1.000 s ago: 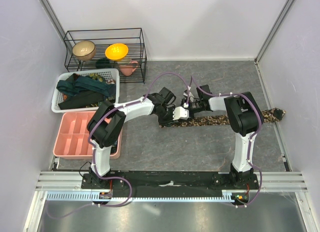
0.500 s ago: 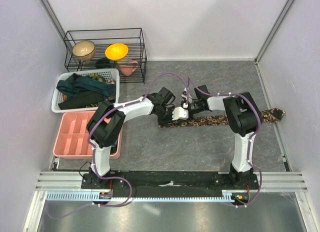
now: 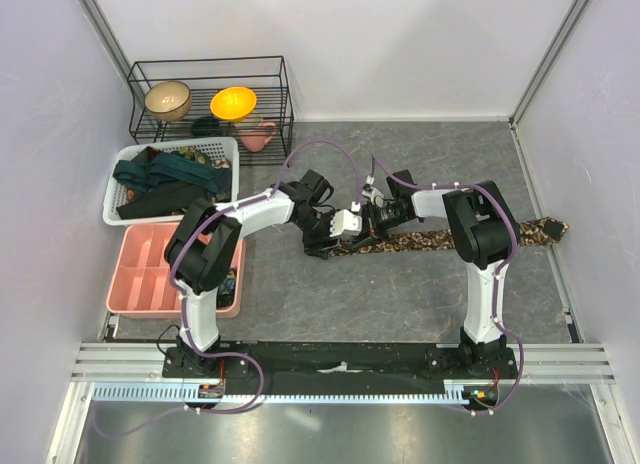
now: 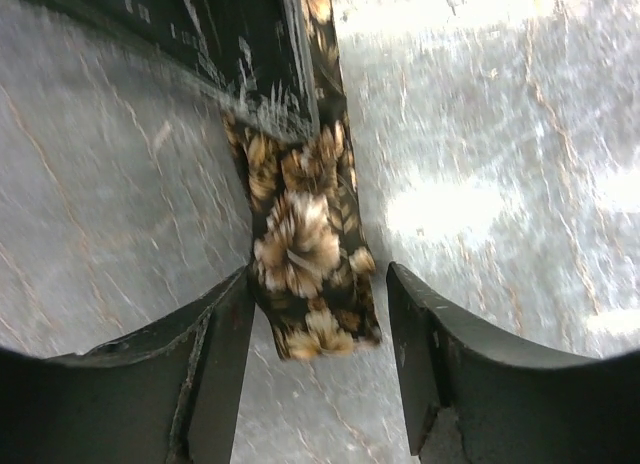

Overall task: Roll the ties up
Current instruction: Roll the tie at the center of the board.

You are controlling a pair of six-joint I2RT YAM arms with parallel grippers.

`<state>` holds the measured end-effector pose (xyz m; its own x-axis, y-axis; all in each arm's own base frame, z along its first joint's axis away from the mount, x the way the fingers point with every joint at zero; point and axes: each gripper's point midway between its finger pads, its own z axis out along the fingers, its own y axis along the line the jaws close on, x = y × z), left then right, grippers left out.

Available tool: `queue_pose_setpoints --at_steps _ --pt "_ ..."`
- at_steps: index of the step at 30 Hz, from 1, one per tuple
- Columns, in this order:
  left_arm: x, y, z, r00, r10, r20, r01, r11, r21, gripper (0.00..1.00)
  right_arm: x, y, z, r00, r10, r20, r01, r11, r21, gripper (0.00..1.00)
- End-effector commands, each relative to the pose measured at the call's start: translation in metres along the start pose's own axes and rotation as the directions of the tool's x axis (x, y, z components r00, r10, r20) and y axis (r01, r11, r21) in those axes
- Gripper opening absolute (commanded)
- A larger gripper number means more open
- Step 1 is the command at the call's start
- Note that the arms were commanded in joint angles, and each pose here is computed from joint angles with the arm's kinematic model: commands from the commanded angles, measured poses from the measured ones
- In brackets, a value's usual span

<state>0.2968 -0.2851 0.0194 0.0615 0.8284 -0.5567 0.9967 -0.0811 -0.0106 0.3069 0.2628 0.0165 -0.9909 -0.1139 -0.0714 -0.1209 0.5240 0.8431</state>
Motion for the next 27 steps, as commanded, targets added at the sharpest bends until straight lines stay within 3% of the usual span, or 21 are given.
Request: queue_pose_setpoints --at_steps 1,16,20,27 --pt "-0.008 -0.001 -0.027 0.995 -0.049 0.092 0.050 0.999 -0.008 0.62 0.000 -0.017 0.004 1.000 -0.031 0.000 0.031 0.998 0.057 0.00" --pt "-0.023 0.001 -0.026 0.981 -0.103 0.163 0.104 0.995 0.004 0.50 0.002 -0.021 0.006 1.000 -0.017 -0.003 0.018 0.998 0.065 0.00" --pt "-0.026 0.000 -0.024 0.981 -0.109 0.163 0.109 0.994 0.009 0.42 0.001 -0.021 0.006 1.000 -0.017 0.000 0.017 0.998 0.065 0.00" --pt "-0.058 0.004 -0.023 0.973 -0.095 0.211 0.097 0.995 -0.003 0.40 0.001 -0.021 0.007 1.000 -0.012 -0.002 0.012 0.998 0.060 0.00"
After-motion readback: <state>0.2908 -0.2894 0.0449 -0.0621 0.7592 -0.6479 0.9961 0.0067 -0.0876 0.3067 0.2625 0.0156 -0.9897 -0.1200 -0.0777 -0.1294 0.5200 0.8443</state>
